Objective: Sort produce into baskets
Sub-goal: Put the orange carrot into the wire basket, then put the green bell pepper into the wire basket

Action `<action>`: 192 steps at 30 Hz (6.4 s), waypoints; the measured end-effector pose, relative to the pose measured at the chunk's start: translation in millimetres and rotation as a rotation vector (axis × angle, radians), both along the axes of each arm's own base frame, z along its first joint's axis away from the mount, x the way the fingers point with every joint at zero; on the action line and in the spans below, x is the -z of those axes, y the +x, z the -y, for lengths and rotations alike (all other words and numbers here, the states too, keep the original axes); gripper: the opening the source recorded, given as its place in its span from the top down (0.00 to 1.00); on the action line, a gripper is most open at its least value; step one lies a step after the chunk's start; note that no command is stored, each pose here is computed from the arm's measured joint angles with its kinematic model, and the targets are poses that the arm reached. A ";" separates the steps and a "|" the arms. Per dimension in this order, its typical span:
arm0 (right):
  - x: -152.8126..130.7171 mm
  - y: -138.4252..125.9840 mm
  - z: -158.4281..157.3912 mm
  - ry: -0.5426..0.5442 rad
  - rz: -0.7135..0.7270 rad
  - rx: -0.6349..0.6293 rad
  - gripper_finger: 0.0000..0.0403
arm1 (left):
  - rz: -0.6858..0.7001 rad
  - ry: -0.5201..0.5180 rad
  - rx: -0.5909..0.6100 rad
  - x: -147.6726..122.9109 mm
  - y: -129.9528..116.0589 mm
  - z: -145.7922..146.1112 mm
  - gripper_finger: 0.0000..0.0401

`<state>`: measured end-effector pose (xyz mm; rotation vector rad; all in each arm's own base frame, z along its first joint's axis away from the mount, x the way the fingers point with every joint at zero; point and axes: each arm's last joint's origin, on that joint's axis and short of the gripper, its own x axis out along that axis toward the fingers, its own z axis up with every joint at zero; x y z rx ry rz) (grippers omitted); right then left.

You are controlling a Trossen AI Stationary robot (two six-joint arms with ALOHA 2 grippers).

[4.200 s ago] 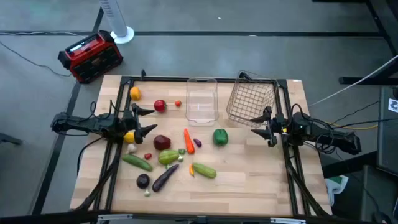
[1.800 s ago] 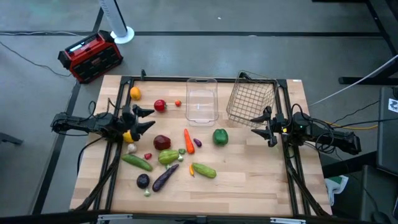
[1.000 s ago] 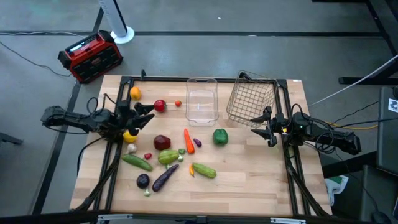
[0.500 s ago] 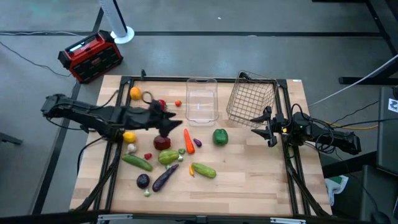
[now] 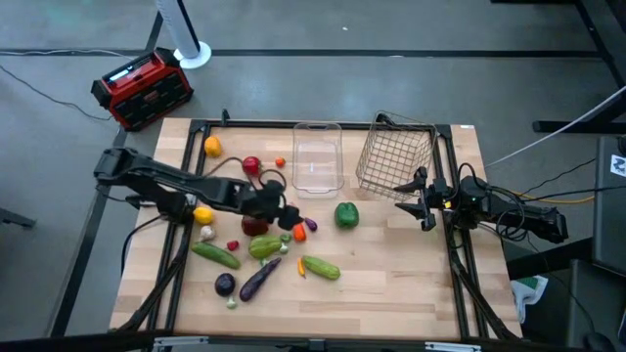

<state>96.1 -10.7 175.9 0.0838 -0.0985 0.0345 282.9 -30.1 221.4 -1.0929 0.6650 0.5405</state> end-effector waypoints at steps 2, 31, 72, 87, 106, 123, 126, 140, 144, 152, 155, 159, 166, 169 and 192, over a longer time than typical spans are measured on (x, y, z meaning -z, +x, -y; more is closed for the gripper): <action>0.0 0.0 0.0 0.000 0.000 0.000 0.43 | -0.041 -0.039 -0.008 11.1 4.6 1.3 0.11; -0.1 0.0 0.0 0.000 0.002 0.000 0.43 | -0.189 -0.103 -0.104 80.5 34.0 -7.1 0.16; -0.2 0.0 0.0 0.000 0.002 0.000 0.43 | -0.207 0.082 0.124 80.6 34.1 -8.2 0.60; -0.2 0.0 0.0 0.000 0.002 0.000 0.43 | -0.240 0.097 0.142 89.4 34.6 -8.2 0.45; -0.2 0.0 0.0 0.000 0.002 0.000 0.43 | -0.217 0.084 0.225 84.2 49.6 -7.5 0.73; 0.7 0.1 0.2 0.002 -0.007 0.007 0.43 | 0.315 0.224 0.181 -6.4 92.0 -18.2 0.69; 1.3 0.2 0.3 0.003 -0.013 0.008 0.43 | 0.438 0.387 0.099 -16.7 100.3 -33.8 0.70; 4.4 0.4 0.3 0.008 -0.046 0.009 0.43 | 0.561 0.883 0.043 -18.1 183.9 -90.6 0.66; 4.4 0.4 0.3 0.009 -0.046 0.009 0.43 | 0.512 0.971 0.074 -5.9 199.8 -100.7 0.64; 4.6 0.4 0.4 0.009 -0.047 0.010 0.43 | 0.478 0.956 0.099 17.6 206.6 -121.0 0.53; 4.5 0.4 0.3 0.009 -0.047 0.009 0.43 | 0.489 0.948 0.129 19.8 206.0 -128.0 0.45; 4.7 0.5 0.3 0.009 -0.048 0.009 0.43 | 0.490 0.953 0.115 16.5 203.1 -138.7 0.39; 4.7 0.4 0.4 0.009 -0.048 0.009 0.43 | 0.525 0.995 0.099 -15.9 194.1 -140.8 0.39; 4.6 0.4 0.3 0.009 -0.048 0.009 0.43 | 0.492 1.008 0.138 -29.3 189.0 -134.0 0.39; 4.6 0.5 0.3 0.007 -0.047 0.010 0.43 | 0.160 1.014 0.443 -157.9 66.7 -68.6 0.70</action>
